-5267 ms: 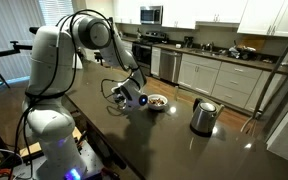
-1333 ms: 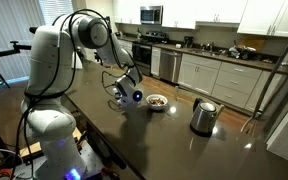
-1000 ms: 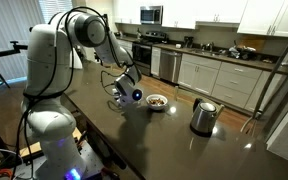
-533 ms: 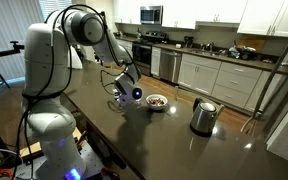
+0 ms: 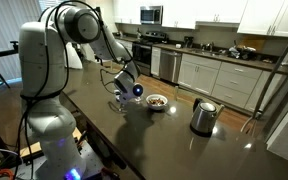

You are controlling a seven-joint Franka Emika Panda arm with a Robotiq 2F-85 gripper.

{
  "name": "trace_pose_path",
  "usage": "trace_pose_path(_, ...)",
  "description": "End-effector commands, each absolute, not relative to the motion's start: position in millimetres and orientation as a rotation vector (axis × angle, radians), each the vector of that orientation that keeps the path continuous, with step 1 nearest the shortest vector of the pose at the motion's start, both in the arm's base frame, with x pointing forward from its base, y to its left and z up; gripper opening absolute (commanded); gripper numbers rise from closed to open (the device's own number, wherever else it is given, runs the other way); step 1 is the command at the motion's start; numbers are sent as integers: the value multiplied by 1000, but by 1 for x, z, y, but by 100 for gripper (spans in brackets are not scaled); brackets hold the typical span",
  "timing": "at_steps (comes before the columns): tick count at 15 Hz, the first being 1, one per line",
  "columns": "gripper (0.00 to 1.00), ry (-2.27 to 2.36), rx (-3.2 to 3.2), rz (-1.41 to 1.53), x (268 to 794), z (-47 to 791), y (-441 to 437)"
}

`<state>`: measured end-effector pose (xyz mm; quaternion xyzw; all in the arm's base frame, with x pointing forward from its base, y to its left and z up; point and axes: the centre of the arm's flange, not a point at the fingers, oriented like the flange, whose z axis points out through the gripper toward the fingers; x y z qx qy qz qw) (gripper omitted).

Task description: Pour the contents from the white cup into the white bowl

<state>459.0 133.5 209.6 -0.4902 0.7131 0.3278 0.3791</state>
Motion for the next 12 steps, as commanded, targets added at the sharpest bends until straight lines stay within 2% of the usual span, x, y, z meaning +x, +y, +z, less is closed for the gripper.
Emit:
trace_pose_path(1, 4, 1848, -1245, 821, 451, 235, 124)
trace_pose_path(12, 4, 1864, -1297, 800, 450, 242, 110)
